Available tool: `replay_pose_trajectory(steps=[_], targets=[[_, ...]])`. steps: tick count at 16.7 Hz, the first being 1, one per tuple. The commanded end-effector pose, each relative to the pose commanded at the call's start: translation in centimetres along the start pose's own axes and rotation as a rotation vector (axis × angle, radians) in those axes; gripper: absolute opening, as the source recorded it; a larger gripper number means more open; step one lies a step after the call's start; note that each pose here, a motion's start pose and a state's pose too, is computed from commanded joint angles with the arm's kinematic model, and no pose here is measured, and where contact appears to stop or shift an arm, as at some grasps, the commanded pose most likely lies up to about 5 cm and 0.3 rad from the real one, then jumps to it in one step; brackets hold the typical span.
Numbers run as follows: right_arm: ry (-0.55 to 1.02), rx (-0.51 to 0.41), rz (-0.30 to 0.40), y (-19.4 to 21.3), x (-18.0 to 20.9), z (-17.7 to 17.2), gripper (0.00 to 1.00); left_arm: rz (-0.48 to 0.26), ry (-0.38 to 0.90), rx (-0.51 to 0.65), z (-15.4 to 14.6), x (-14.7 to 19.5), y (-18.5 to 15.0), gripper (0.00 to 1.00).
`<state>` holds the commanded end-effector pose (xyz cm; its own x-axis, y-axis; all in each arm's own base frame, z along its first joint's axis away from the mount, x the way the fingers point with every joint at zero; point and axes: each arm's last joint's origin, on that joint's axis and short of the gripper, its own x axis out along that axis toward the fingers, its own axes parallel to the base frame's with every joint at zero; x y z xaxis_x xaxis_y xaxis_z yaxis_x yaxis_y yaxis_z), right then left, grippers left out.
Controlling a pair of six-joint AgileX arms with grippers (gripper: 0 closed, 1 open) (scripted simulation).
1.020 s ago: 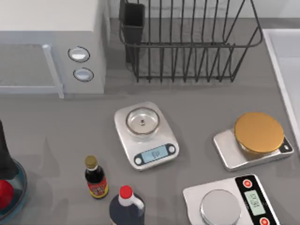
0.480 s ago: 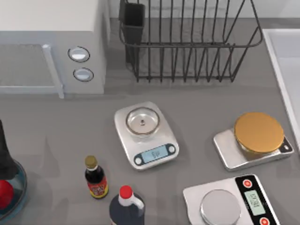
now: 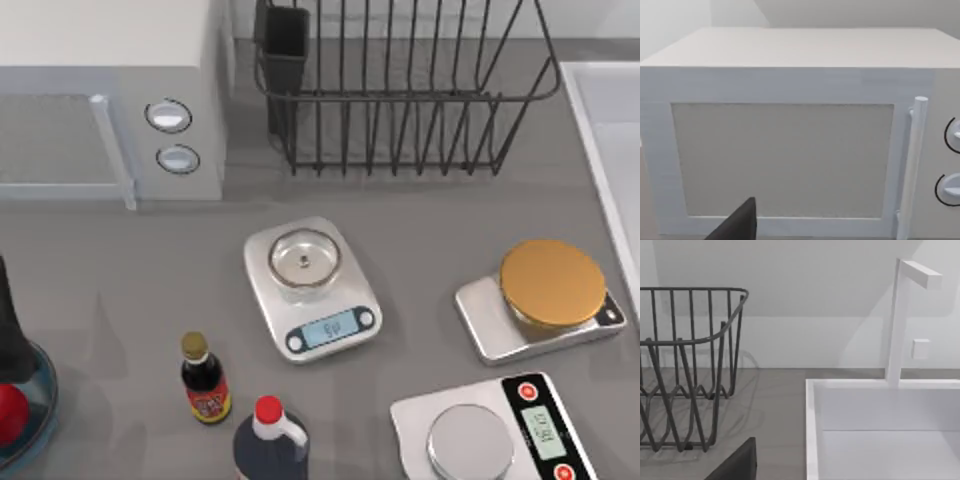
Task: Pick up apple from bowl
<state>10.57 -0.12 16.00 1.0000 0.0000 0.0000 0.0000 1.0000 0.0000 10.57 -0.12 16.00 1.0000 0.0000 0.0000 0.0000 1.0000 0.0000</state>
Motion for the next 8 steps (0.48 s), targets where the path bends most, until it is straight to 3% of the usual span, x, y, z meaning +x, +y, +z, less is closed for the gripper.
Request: replay_pose_trajectory(steps=[4, 8], targets=[[0.0, 0.0, 0.0, 0.0, 0.0, 0.0, 1.0, 0.009, 0.074, 0.01, 0.8, 0.1, 0.1, 1.0], [0.0, 0.0, 0.0, 0.0, 0.0, 0.0, 1.0, 0.029, 0.344, 0.035, 2.6, 1.0, 0.5, 1.0]])
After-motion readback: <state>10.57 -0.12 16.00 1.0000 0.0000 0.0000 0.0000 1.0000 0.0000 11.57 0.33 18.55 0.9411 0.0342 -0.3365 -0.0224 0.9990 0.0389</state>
